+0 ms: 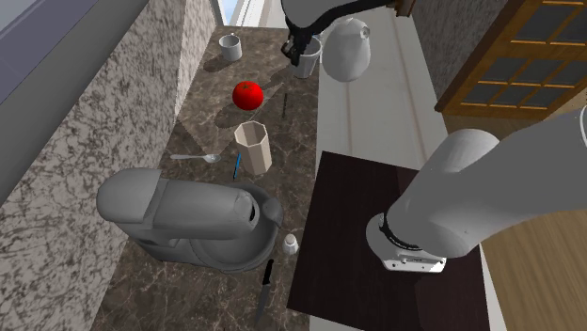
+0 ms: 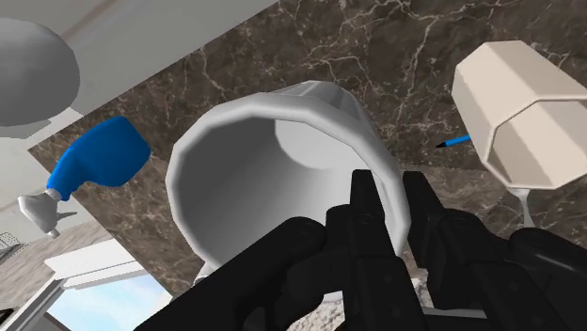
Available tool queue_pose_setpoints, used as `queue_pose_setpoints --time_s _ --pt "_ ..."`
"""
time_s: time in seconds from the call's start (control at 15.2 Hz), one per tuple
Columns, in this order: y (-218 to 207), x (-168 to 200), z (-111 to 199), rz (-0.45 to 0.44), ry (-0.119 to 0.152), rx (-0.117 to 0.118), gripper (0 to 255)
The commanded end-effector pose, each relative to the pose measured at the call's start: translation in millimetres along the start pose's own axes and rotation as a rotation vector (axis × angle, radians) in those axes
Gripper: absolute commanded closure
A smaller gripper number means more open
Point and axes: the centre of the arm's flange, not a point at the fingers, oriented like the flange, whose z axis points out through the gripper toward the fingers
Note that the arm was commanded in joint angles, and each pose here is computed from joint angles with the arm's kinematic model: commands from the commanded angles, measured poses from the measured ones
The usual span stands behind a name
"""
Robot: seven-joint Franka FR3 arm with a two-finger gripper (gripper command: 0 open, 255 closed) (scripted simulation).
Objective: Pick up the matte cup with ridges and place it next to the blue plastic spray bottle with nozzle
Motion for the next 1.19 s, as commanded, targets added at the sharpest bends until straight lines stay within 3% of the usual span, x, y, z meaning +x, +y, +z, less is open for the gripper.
queue_pose_setpoints --time_s 0.0,1.12 --pt "22.3 12.0 4.7 -0.001 0.0 -0.001 255" --pt "222.0 104.5 48.0 -0.001 0.0 -0.001 255"
